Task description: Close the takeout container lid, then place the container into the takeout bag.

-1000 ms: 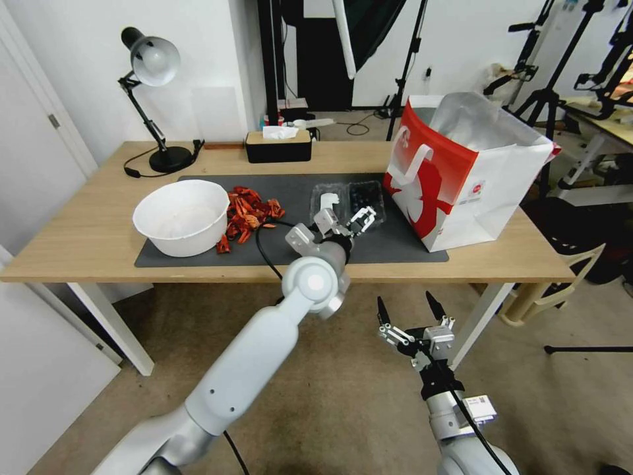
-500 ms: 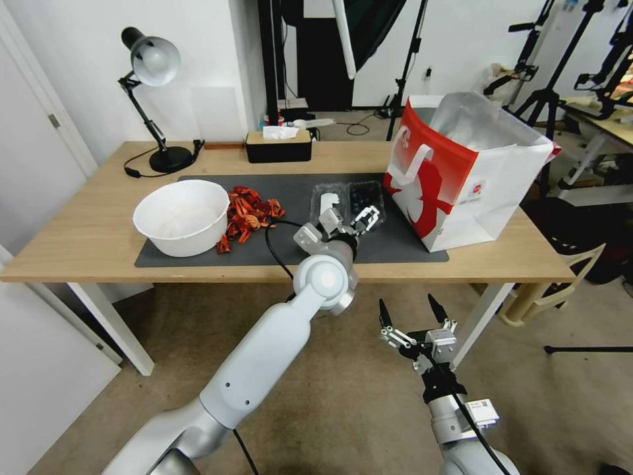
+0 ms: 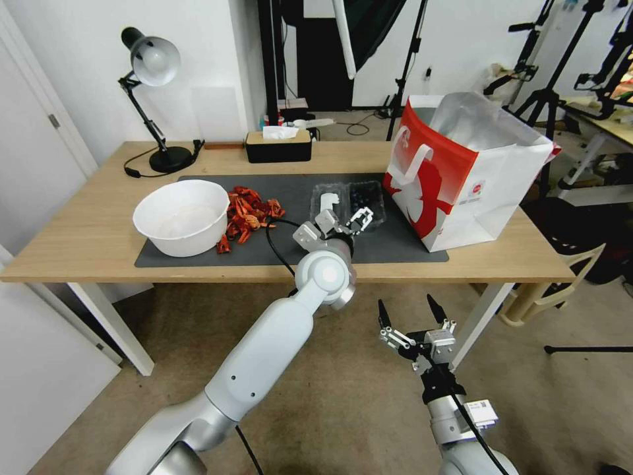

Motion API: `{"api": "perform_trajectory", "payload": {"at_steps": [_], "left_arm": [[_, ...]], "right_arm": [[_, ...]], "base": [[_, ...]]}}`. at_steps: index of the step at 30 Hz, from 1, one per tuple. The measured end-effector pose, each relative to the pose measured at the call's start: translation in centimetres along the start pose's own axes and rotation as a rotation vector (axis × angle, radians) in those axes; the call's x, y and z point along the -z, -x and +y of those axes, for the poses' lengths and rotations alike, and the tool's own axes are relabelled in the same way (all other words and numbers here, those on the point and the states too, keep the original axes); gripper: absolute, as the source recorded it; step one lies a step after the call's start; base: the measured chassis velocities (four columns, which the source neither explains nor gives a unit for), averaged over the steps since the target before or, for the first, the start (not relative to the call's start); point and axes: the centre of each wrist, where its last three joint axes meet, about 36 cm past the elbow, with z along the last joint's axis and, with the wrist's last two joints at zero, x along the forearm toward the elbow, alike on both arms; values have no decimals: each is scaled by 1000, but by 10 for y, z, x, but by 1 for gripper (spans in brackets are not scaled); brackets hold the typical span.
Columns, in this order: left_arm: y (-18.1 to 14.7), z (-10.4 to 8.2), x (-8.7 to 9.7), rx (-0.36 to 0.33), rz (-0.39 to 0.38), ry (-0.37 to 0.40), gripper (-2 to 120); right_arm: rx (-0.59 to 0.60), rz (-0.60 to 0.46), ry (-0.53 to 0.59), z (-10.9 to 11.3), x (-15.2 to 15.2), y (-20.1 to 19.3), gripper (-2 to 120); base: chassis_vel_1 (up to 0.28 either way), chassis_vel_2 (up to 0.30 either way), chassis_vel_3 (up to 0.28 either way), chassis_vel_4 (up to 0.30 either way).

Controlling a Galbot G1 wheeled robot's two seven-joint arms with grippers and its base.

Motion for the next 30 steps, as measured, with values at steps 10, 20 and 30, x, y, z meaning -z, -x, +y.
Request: {"api": "perform_trajectory", "payload": {"at_steps": [10, 20, 30], "left_arm": [[5, -2, 4, 6, -12, -13, 100], [10, -3, 5, 9, -24, -37, 100], [8, -3, 10, -49, -59, -63, 100]], "right_arm": [[0, 4, 1, 1, -2, 0, 100], [1, 5, -1, 2, -3, -1, 100], [2, 17, -1, 6, -7, -3, 100]], "base": [[0, 0, 0, 0], [0, 0, 0, 0], [0, 0, 0, 0]]}}
